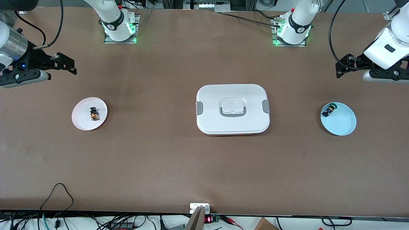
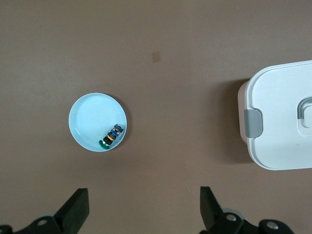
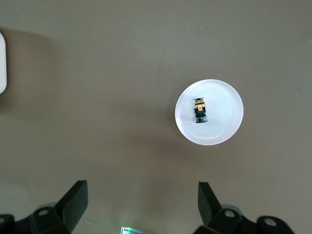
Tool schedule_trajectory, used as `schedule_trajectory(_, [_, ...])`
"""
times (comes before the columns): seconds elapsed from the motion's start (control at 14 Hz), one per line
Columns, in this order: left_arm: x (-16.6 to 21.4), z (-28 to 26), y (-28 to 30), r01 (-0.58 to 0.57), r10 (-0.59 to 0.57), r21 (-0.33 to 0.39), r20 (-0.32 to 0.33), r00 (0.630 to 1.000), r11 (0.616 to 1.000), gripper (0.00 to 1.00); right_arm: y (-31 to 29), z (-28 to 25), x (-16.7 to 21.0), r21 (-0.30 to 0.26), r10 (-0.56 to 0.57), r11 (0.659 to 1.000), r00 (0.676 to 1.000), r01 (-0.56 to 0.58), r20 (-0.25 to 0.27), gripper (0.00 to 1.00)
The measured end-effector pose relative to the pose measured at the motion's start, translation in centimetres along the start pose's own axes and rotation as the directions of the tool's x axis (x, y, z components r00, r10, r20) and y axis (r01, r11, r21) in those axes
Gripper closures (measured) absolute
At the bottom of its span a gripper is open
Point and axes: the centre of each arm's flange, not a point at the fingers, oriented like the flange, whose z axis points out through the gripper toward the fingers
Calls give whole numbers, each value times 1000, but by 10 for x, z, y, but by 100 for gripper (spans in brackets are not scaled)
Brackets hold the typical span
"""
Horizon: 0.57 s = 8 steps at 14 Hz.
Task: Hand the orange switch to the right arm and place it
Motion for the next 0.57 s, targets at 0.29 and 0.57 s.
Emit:
schedule_trajectory(0.29, [0,0,0,1,-1,0,0,1000,1000,0,1,-4,0,2,2,1000,1000,-2,-5,0])
schedule_trajectory(0.57, [0,0,0,1,-1,0,-1,1000,1000,0,1,-12,2,-1,1,1000,1000,-1,-21,0])
